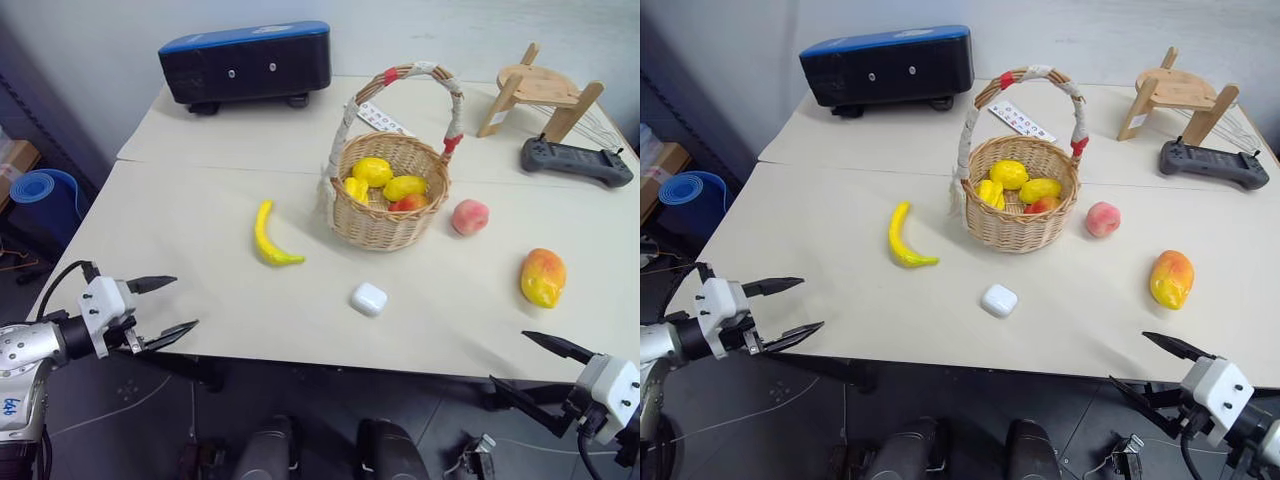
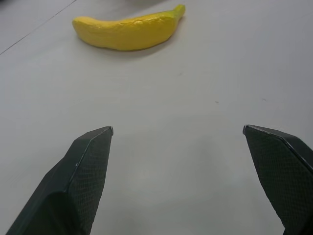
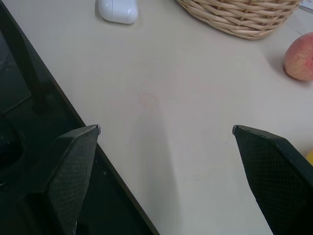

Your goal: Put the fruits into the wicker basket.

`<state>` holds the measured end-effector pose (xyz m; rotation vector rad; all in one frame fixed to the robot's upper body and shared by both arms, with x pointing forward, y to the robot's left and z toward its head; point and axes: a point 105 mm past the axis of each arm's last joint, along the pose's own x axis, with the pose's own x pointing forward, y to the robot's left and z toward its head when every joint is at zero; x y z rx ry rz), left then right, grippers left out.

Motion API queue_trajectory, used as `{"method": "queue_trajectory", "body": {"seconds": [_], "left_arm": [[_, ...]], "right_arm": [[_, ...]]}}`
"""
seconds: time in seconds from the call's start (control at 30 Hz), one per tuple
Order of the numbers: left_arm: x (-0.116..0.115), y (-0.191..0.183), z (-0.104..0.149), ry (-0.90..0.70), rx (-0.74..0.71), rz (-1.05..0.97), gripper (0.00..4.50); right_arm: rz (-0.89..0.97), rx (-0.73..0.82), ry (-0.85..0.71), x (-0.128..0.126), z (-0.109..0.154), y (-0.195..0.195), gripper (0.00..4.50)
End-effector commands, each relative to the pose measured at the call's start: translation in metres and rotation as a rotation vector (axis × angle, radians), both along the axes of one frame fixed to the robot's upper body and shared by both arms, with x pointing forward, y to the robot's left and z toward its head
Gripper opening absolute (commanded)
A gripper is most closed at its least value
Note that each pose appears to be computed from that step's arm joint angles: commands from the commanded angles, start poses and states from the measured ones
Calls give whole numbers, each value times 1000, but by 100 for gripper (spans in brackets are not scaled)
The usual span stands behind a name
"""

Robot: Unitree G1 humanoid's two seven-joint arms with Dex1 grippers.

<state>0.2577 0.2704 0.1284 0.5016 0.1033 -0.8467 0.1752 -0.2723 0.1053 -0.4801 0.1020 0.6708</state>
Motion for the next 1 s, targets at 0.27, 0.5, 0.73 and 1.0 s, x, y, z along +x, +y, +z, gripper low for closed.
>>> {"method": "queue_trajectory", "body": {"seconds": [0.27, 0.5, 0.73, 1.0], "left_arm": [[1, -6, 10, 55, -62, -66, 450], [-9, -30, 20, 177, -121, -221, 450], [-21, -82, 31, 190, -129, -461, 450], [-20, -100, 33, 145, -138, -501, 450]], "right_arm": [[-5, 17, -19, 1, -3, -2, 449], [58, 103, -28, 15, 11, 26, 449], [236, 145, 135, 52, 12, 116, 449], [258, 143, 162, 105, 7, 187, 449]]}}
